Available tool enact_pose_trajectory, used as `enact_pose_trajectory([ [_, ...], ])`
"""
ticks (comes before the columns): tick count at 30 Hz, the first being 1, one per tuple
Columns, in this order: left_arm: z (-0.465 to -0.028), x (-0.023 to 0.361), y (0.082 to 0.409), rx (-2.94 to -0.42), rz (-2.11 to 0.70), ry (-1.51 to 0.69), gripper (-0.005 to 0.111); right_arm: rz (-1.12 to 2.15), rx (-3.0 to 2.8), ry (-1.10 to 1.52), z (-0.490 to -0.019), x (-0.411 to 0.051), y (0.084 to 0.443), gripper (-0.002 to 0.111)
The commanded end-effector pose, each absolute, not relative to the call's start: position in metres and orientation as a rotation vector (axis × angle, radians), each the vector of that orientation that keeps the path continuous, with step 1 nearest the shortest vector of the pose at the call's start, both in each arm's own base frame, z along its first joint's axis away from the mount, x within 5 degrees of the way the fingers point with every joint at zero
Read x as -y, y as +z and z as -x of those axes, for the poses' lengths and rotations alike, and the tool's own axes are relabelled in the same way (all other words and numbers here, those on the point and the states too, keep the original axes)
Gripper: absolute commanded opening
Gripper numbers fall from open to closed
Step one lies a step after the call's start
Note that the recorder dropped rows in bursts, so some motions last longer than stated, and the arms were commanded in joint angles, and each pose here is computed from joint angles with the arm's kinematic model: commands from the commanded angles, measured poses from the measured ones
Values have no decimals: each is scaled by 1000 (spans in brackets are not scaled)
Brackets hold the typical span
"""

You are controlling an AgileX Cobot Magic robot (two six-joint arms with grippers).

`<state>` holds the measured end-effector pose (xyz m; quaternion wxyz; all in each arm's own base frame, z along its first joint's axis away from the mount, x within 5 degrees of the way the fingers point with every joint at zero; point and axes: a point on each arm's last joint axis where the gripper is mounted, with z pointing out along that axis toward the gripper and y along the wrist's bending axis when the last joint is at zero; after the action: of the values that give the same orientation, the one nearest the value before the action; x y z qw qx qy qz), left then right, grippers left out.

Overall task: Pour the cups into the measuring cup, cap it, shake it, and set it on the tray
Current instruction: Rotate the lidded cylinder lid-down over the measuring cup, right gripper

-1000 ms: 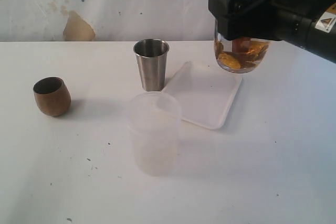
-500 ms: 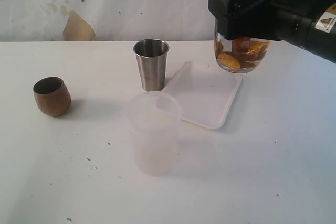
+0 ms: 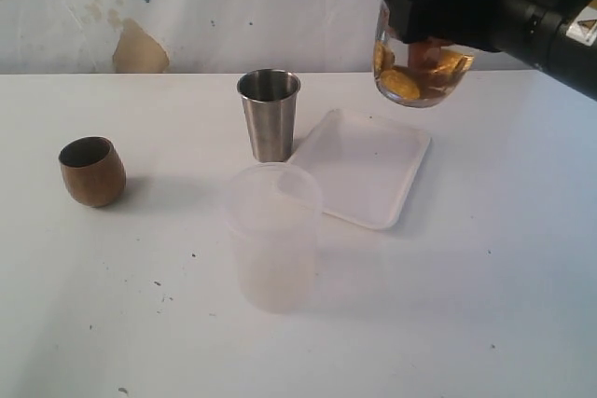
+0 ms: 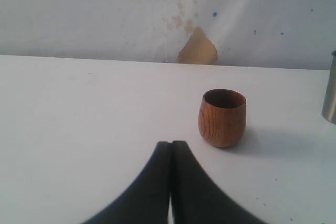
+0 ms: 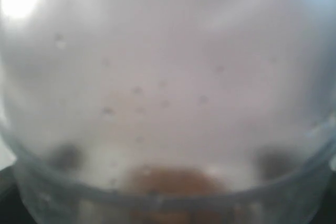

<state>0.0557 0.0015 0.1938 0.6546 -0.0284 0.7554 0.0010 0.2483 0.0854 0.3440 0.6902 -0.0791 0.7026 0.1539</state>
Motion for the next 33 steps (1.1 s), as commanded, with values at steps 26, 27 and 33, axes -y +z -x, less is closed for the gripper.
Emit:
enact_pose_trajectory([
  [26, -56, -1, 192, -1714, 68, -1, 0, 957, -1596, -190, -282, -103, 284, 0],
  [27, -56, -1, 192, -1714, 68, -1, 0, 1002, -1596, -205, -285, -105, 277, 0],
  [33, -56, -1, 192, -1714, 68, -1, 0, 1098, -1597, -255, -291, -107, 263, 0],
])
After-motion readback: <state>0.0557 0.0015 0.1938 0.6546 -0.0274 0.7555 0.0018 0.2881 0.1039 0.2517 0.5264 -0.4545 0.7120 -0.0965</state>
